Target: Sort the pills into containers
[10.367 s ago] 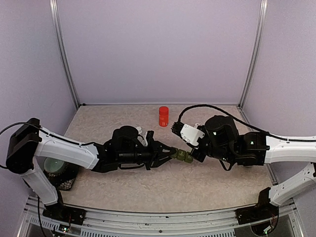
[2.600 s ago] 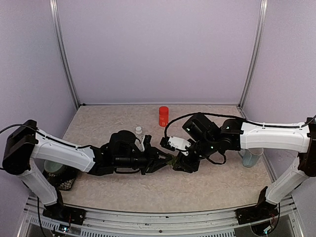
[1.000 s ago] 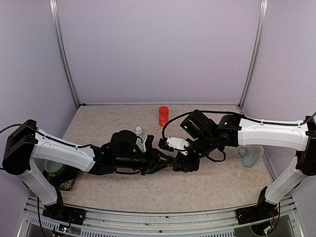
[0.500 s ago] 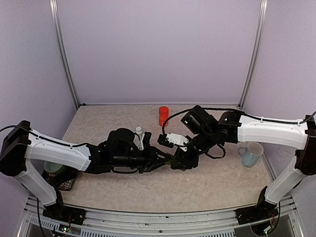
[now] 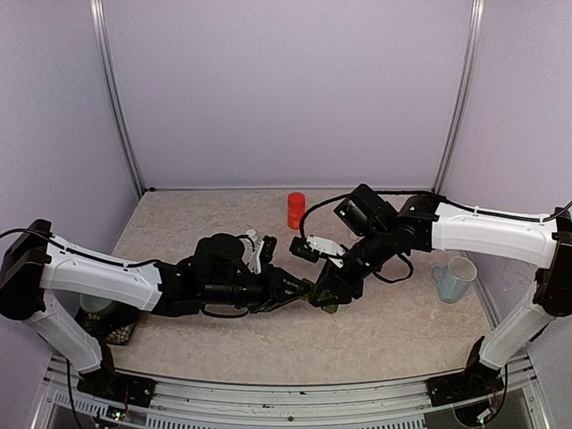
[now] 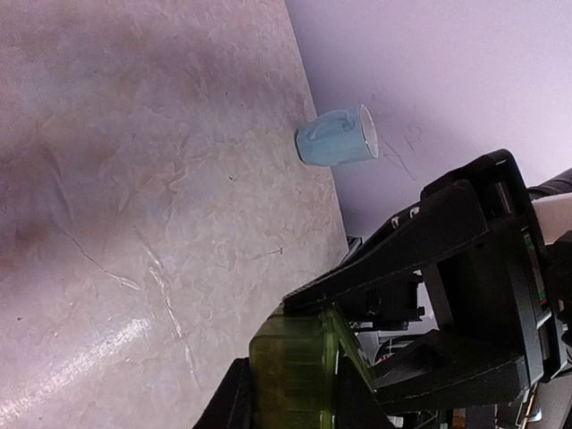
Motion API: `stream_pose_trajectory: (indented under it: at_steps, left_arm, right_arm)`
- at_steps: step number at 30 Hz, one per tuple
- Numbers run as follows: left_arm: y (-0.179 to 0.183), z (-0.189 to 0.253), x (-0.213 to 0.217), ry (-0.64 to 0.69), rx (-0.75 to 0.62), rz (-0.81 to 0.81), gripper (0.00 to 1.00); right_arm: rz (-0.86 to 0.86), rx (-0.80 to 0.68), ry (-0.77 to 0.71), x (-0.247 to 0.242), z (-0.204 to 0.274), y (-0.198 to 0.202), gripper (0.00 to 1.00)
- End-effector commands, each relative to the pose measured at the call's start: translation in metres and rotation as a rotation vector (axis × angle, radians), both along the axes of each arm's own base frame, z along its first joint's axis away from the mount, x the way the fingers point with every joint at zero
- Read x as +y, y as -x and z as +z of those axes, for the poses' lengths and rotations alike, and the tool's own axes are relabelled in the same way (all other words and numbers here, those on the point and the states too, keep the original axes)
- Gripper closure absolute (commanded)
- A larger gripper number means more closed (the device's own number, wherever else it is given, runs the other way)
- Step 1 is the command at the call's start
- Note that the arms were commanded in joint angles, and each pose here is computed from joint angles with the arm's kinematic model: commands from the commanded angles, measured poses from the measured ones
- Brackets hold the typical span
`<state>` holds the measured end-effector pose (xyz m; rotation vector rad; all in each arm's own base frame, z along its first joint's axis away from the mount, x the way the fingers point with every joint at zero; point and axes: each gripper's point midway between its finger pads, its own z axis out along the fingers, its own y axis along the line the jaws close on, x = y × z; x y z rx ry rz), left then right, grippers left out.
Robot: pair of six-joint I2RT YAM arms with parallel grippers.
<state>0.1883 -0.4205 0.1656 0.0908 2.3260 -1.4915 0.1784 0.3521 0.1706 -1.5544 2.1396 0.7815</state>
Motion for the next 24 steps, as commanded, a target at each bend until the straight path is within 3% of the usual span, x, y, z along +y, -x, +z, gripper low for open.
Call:
stream_pose_trajectory:
  at_steps: [1,6,13,20,23,24]
  left_arm:
    - [0.005,-0.064,0.032,-0.249,0.047,0.022,0.96]
    - [0.005,-0.061,0.031,-0.243,0.037,0.017,0.96]
    - [0.004,-0.059,0.032,-0.241,0.035,0.022,0.96]
    - [0.000,-0.057,0.035,-0.201,0.064,0.041,0.96]
    - [-0.001,-0.054,0.033,-0.192,0.062,0.041,0.96]
    - [-0.001,-0.053,0.033,-0.189,0.062,0.041,0.96]
  right_arm:
    - [-0.010,-0.006,-0.115,0.005,0.045,-0.002,0.51]
    - [-0.050,-0.026,-0.126,0.000,0.053,-0.010,0.38]
    - [-0.091,-0.064,-0.085,-0.010,0.045,-0.018,0.35]
    - [-0.075,-0.172,-0.060,0.002,0.030,0.001,0.28]
    - [-0.093,-0.232,-0.036,0.007,0.020,0.004,0.19]
    - [-0.100,-0.250,-0.030,0.009,0.017,0.004,0.11]
